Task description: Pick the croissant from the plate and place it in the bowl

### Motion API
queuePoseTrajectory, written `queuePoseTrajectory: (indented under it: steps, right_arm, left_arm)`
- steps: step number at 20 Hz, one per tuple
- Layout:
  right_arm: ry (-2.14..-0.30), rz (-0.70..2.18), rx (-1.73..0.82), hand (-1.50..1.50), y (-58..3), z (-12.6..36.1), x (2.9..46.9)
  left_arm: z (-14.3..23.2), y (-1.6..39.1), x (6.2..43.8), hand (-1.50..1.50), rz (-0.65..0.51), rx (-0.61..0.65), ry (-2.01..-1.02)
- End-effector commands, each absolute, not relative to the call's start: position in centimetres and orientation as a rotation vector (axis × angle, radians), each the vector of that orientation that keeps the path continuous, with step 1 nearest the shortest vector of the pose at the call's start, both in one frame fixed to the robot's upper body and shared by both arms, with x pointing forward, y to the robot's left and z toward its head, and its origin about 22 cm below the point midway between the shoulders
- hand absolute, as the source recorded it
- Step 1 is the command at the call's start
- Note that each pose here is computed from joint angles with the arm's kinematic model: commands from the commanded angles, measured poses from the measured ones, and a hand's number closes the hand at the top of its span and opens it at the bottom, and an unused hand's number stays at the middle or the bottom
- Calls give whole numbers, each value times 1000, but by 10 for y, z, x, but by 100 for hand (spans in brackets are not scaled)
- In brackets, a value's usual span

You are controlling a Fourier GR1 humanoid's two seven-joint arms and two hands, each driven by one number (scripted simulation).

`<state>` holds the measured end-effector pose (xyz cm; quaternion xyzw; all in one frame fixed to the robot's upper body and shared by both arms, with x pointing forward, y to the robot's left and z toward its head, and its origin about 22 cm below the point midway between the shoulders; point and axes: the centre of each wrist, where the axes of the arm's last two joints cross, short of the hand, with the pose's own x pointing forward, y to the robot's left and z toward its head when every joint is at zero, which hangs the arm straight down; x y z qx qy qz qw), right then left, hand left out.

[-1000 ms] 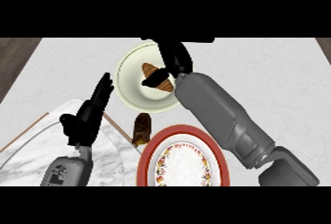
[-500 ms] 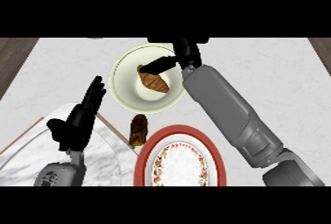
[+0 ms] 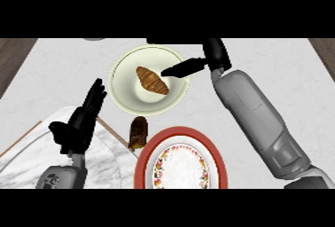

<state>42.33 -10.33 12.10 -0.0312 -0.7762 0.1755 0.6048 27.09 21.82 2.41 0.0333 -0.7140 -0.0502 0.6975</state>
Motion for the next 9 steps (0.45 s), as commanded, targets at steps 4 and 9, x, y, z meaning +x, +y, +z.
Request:
queuePoseTrajectory:
  steps: [4,9]
  right_arm:
    - [-1778,428,37,-150,-147,102,399]
    - [-1764,457,43,-150,-168,94,388]
  left_arm:
    - [16,210,271,0,-104,66,-1585]
    - [44,224,281,0,-91,61,-1587]
